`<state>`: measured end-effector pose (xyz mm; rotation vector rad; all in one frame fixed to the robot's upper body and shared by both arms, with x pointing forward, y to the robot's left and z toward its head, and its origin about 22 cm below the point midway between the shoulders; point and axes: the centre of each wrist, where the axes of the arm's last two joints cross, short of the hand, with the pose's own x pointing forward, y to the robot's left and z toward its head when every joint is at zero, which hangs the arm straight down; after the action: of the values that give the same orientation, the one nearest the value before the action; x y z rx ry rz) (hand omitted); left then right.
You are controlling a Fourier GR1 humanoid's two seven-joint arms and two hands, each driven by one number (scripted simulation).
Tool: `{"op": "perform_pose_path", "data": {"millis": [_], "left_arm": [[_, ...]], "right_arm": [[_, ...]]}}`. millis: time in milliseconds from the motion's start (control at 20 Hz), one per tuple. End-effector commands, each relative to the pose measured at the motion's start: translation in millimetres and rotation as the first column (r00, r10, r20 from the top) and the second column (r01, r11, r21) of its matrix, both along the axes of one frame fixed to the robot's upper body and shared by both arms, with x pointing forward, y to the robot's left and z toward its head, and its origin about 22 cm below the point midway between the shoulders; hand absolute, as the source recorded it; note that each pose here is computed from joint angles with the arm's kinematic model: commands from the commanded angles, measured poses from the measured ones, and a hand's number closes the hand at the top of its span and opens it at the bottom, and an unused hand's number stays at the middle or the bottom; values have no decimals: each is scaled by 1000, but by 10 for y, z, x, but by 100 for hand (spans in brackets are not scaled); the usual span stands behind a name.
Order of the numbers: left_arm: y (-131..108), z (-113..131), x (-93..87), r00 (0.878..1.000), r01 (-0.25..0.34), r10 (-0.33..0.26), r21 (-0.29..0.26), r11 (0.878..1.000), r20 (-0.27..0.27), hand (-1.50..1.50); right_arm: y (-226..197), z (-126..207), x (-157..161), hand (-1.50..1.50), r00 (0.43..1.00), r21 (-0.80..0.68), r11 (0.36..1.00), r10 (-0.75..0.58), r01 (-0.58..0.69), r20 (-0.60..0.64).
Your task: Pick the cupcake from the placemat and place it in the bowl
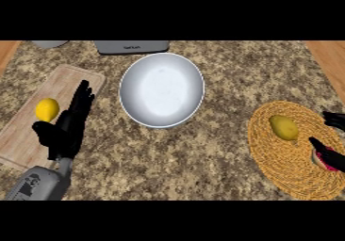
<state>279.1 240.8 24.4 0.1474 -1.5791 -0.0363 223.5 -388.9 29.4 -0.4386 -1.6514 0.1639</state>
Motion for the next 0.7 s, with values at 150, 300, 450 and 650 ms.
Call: {"op": "perform_pose_path", "data": {"millis": [150, 300, 450, 650], "left_arm": [[-104, -102, -222, 998, 63, -63, -8, 998, -6, 0], [-108, 85, 46, 997, 79, -79, 1, 997, -7, 0], [-169, -128, -88, 997, 76, -76, -4, 997, -10, 0], [-292, 51, -102, 996, 87, -87, -7, 996, 6, 0]], "right_arm": [[-27, -150, -768, -150, 939, 23, 994, -110, 109, 325], [-151, 35, -972, -150, 939, -28, 990, -122, 138, 321], [-296, 412, -1063, -150, 955, -136, 965, -188, 223, 229], [-274, 724, -997, -150, 968, -187, 952, -221, 241, 120]]}}
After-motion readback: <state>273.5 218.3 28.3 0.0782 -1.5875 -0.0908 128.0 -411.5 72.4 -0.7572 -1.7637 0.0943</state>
